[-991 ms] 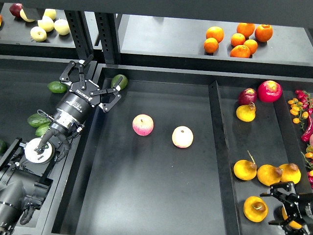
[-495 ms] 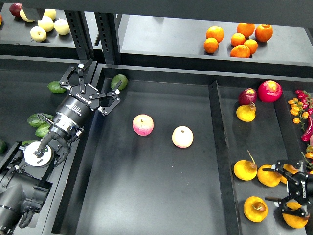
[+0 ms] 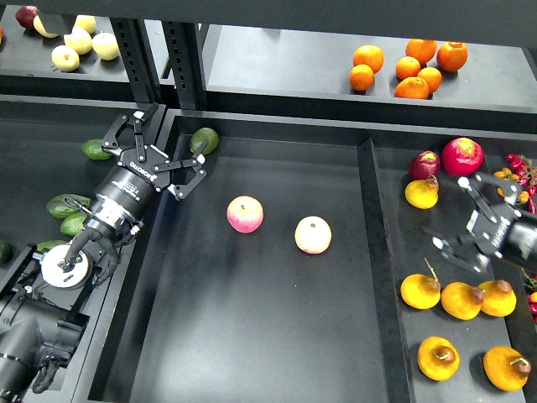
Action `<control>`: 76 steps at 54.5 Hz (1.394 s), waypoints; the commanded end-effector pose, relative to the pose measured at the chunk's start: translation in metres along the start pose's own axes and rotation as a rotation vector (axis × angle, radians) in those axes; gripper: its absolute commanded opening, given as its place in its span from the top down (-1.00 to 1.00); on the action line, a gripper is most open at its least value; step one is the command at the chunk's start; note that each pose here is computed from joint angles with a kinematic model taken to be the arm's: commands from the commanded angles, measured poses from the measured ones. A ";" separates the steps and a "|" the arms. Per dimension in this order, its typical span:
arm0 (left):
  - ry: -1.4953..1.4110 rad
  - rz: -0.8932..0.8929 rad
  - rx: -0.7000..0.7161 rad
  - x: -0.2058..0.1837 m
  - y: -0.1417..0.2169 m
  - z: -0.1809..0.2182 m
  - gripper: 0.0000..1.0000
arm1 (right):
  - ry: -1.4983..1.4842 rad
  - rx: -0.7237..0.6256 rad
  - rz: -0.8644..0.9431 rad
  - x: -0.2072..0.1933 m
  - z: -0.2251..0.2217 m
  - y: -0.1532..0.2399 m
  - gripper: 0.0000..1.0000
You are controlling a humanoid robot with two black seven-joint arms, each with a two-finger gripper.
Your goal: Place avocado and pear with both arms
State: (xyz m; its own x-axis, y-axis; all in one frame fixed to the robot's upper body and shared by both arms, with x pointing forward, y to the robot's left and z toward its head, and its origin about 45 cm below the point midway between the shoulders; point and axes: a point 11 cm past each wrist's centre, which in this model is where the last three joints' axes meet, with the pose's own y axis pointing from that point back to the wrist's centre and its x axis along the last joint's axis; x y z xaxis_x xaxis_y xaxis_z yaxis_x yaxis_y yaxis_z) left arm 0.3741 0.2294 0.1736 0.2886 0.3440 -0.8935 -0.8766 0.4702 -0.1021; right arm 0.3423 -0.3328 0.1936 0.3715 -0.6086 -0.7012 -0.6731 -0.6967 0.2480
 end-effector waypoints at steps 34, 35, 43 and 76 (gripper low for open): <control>0.010 -0.015 -0.037 -0.004 0.001 0.003 -0.99 | -0.199 0.333 -0.213 -0.065 0.041 -0.134 -0.99; 0.010 -0.015 -0.043 -0.004 0.001 0.004 -0.99 | -0.203 0.342 -0.212 -0.066 0.041 -0.137 -0.99; 0.010 -0.015 -0.075 -0.004 0.000 0.008 -0.99 | -0.195 0.327 -0.152 -0.054 0.046 -0.144 -0.99; -0.002 -0.030 -0.018 -0.010 -0.011 -0.003 -0.99 | -0.094 0.358 -0.053 -0.036 0.030 -0.143 -0.99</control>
State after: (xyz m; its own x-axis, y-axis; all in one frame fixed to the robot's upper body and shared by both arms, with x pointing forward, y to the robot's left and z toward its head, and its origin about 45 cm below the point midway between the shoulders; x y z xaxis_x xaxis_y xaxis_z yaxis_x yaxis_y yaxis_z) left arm 0.3757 0.2197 0.1787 0.3082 0.3300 -0.8922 -0.8766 0.4630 -0.1316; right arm 0.4056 -0.1990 0.1626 0.3624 -0.5276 -0.7683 -0.8411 -0.5402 -0.0257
